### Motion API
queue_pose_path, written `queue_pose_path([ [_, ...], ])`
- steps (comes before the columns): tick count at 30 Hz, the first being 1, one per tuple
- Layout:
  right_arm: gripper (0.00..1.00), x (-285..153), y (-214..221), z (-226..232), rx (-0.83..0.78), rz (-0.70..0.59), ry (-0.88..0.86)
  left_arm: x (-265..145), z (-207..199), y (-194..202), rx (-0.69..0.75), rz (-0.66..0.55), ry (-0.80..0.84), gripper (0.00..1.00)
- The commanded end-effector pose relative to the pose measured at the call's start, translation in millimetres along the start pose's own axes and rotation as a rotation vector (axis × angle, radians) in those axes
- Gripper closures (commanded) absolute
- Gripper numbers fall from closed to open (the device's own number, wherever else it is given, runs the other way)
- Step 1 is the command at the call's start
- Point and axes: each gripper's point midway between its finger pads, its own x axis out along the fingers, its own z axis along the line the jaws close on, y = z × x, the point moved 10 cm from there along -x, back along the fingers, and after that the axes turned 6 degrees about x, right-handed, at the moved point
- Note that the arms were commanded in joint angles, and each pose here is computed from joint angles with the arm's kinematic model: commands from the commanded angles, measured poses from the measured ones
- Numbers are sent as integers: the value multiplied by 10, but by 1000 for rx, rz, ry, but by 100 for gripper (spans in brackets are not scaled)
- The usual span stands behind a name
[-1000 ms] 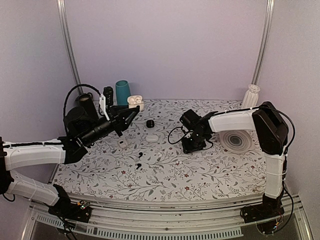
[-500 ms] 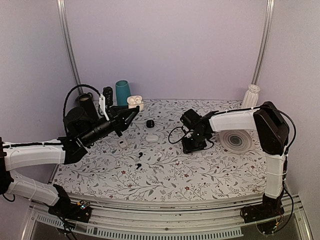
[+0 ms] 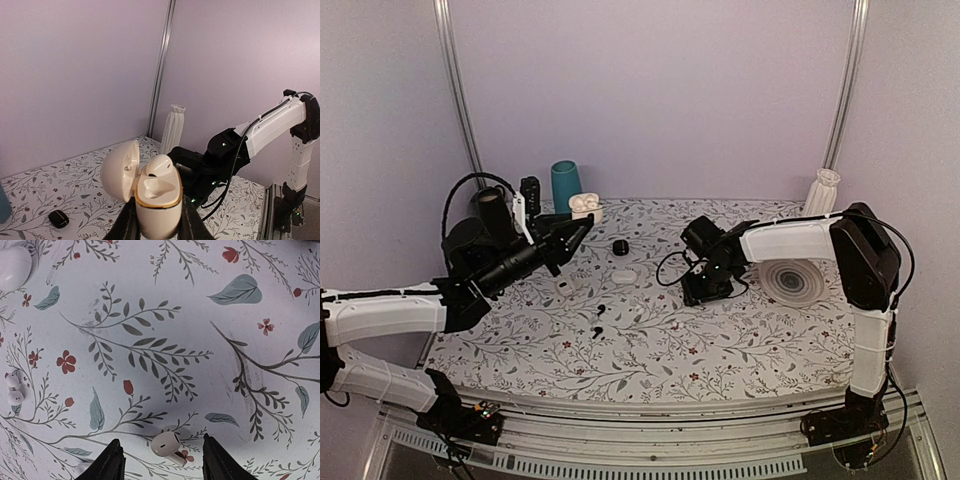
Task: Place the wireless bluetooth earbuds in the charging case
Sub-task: Pick up the left earbud from the center of the board.
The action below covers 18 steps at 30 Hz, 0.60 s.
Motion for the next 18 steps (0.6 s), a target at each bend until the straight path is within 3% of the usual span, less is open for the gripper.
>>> queue_pose_path([
  [1,47,-139,-77,29,-9,-30,-40,-57,13,-49,4,-30,-16,100],
  [18,62,-44,-53,-20,-48,-21,-61,-52,16,-39,2,-31,-17,100],
])
